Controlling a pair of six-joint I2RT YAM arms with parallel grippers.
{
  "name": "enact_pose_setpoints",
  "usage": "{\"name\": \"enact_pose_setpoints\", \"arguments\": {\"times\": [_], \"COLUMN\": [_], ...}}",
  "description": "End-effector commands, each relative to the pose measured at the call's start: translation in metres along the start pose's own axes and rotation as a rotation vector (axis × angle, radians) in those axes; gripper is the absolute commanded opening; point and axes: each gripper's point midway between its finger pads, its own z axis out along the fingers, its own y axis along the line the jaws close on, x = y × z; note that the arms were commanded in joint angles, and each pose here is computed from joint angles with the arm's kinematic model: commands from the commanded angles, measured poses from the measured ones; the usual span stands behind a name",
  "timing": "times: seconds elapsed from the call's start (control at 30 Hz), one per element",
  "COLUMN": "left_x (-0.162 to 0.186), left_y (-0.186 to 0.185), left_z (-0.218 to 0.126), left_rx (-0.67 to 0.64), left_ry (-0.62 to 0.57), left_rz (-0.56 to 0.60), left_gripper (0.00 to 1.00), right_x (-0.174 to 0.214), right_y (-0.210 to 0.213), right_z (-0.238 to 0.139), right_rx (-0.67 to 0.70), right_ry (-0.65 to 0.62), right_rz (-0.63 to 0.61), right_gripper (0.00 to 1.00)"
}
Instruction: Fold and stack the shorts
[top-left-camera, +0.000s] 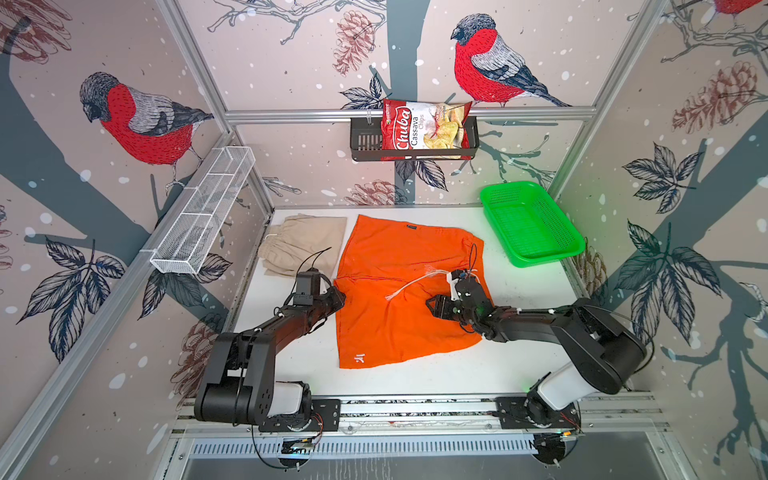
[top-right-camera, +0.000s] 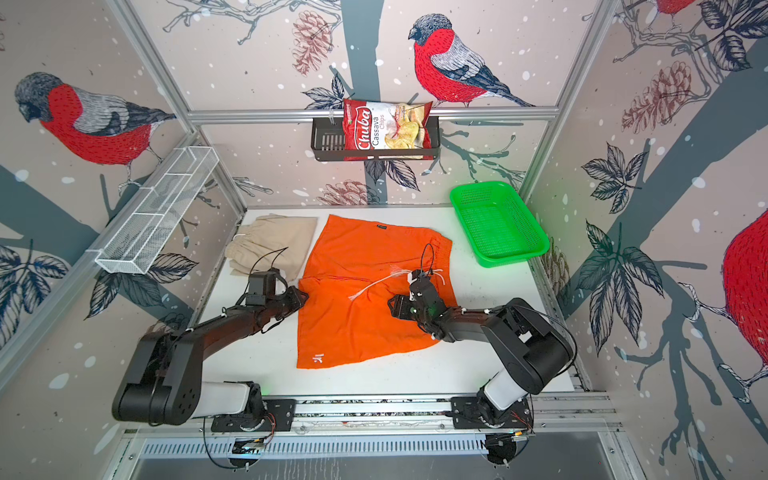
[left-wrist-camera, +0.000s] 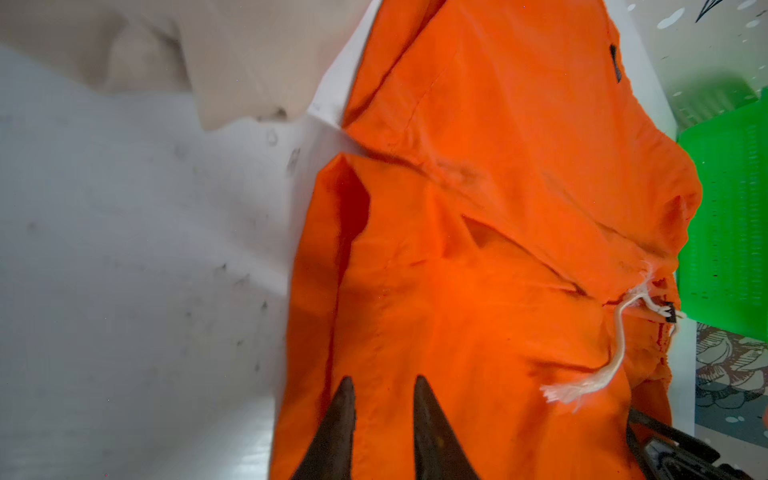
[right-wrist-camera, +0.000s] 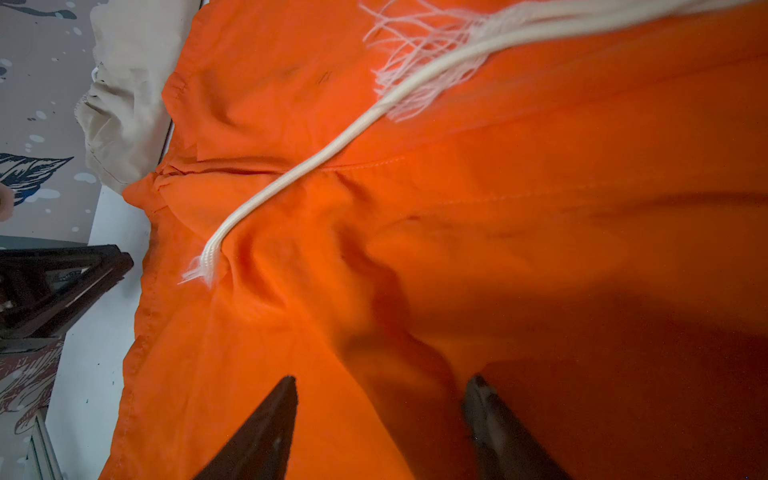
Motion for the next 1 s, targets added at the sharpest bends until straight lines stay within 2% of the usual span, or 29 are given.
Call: {"name": "enact_pose_setpoints", "arguments": {"times": [0.0,0.43,0.97], "left_x": [0.010,0.010,0.001], "left_y": [0.012,0.005,-0.004], "left_z": [-0.002,0.006,0.000], "left_rx": [-0.042,0.002,0.020], "left_ry": [0.017,0.037,0.019], "left_rz": [-0.001,-0.003,0.024], "left_gripper": [0.33,0.34,0.09], "right_x": [0.014,0.015,0.018], "right_y": [-0.011,-0.011,-0.014], "right_z": [-0.001,-0.001,0.001], "right_rx": [0.042,0.041,0.050], "right_ry": [0.053,0.053,0.064], "right_rz": [0.023,0.023,0.022], "right_gripper": [0.66,0.67,0.67]}}
